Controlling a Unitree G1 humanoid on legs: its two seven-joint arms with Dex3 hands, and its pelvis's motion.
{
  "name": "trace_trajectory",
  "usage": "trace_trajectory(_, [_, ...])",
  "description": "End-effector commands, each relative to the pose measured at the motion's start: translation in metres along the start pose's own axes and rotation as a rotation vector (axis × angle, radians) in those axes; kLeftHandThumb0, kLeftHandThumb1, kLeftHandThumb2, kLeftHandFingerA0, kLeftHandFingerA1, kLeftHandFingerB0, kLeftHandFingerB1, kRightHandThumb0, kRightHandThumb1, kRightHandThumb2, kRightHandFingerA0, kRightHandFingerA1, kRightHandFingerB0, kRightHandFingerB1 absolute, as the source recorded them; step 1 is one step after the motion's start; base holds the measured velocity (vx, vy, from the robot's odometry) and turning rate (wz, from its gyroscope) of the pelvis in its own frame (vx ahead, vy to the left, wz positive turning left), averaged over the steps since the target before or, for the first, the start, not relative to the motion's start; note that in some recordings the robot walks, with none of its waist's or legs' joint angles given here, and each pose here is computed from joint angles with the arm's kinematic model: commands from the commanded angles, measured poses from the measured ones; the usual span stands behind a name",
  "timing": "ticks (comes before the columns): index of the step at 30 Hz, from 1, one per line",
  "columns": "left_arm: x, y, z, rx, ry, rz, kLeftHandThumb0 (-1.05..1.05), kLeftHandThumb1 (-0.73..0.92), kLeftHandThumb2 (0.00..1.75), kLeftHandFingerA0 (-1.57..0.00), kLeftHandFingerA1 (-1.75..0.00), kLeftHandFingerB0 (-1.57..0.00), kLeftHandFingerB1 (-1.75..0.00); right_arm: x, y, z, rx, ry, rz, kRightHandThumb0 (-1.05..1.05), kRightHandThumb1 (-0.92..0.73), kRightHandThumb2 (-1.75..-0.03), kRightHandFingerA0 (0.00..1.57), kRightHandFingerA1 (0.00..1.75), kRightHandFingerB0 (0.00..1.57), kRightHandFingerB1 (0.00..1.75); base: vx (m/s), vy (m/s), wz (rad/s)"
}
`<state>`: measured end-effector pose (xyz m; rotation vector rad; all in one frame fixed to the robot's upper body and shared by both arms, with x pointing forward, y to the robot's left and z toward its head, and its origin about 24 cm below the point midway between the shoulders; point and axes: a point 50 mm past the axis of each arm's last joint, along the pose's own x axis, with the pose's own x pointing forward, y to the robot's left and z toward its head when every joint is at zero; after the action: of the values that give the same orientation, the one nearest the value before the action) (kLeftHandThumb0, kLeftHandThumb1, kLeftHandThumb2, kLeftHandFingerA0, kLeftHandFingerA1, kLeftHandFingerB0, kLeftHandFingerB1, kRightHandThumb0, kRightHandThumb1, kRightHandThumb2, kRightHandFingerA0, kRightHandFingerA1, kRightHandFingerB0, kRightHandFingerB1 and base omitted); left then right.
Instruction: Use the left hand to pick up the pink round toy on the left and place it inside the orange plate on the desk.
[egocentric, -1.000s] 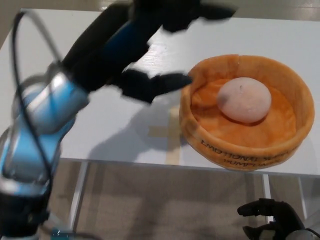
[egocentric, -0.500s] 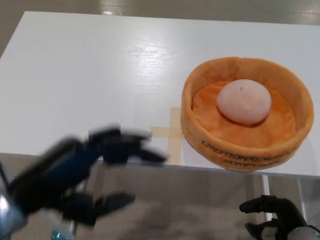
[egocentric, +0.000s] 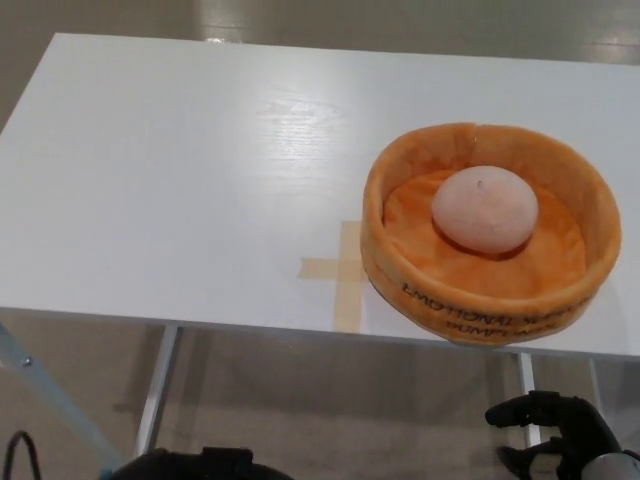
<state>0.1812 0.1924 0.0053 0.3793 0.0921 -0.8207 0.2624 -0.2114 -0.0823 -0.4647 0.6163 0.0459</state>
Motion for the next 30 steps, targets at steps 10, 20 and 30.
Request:
trace_trajectory(10, [0.036, 0.004, -0.079, 0.036, 0.398, 0.248, -0.09, 0.74, 0.63, -0.55, -0.45, -0.52, -0.38, -0.003, 0.005, -0.010, -0.007, 0.033, 0.023, -0.14, -0.56, -0.59, 0.66, 0.87, 0.67, 0.78, 0.00, 0.000, 0.00])
trace_trajectory(20, [0.042, 0.011, -0.098, -0.010, 0.524, 0.537, -0.07, 0.69, 0.62, -0.50, -0.50, -0.54, -0.38, -0.004, 0.008, -0.013, 0.013, 0.041, 0.016, -0.14, -0.56, -0.59, 0.65, 0.87, 0.66, 0.78, 0.00, 0.000, 0.00])
trace_trajectory(30, [0.030, 0.012, -0.108, -0.115, 0.567, 0.640, -0.10, 0.68, 0.60, -0.51, -0.42, -0.56, -0.38, -0.003, 0.007, -0.010, 0.022, 0.031, 0.018, -0.13, -0.55, -0.60, 0.66, 0.88, 0.67, 0.79, 0.00, 0.000, 0.00])
